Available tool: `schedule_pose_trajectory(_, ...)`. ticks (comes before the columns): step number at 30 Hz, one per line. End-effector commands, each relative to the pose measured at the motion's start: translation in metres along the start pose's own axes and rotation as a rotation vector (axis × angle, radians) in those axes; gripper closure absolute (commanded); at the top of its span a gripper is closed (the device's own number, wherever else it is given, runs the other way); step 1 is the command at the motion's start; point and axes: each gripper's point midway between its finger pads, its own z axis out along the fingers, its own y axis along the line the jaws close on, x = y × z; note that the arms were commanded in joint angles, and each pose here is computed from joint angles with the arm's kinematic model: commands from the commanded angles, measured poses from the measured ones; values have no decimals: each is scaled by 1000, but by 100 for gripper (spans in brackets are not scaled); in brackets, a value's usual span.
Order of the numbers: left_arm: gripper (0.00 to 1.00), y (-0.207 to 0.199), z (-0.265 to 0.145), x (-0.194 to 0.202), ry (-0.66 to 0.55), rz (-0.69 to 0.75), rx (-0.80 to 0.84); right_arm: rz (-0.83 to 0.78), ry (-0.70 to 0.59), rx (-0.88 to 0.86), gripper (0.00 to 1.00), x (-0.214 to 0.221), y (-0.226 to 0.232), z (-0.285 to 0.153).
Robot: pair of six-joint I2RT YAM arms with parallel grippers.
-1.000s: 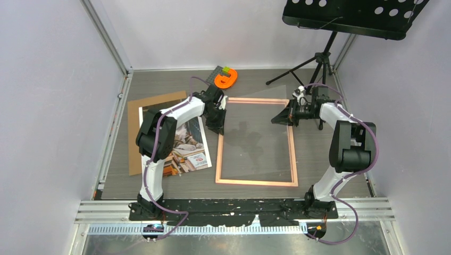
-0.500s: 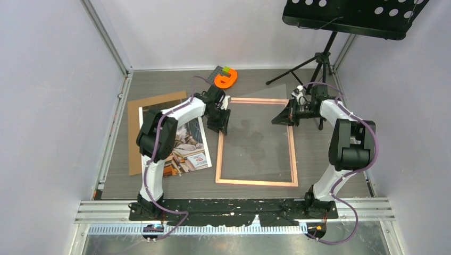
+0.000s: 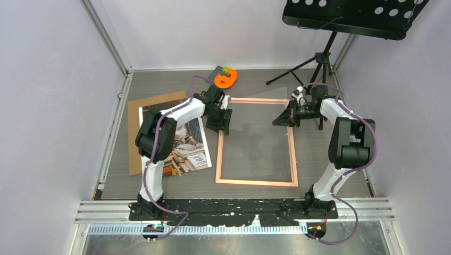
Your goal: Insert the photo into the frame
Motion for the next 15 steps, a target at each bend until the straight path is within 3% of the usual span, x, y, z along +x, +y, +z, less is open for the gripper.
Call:
schedule_pose_trajectory(1,40,-4,-29,-24,-114,40,4,-32,-3,-32,94,-3,12,-7)
schedule_pose_trajectory(15,35,8,-44,-31,-162,27,-19,-19,-1,-31,94,-4,2,-2)
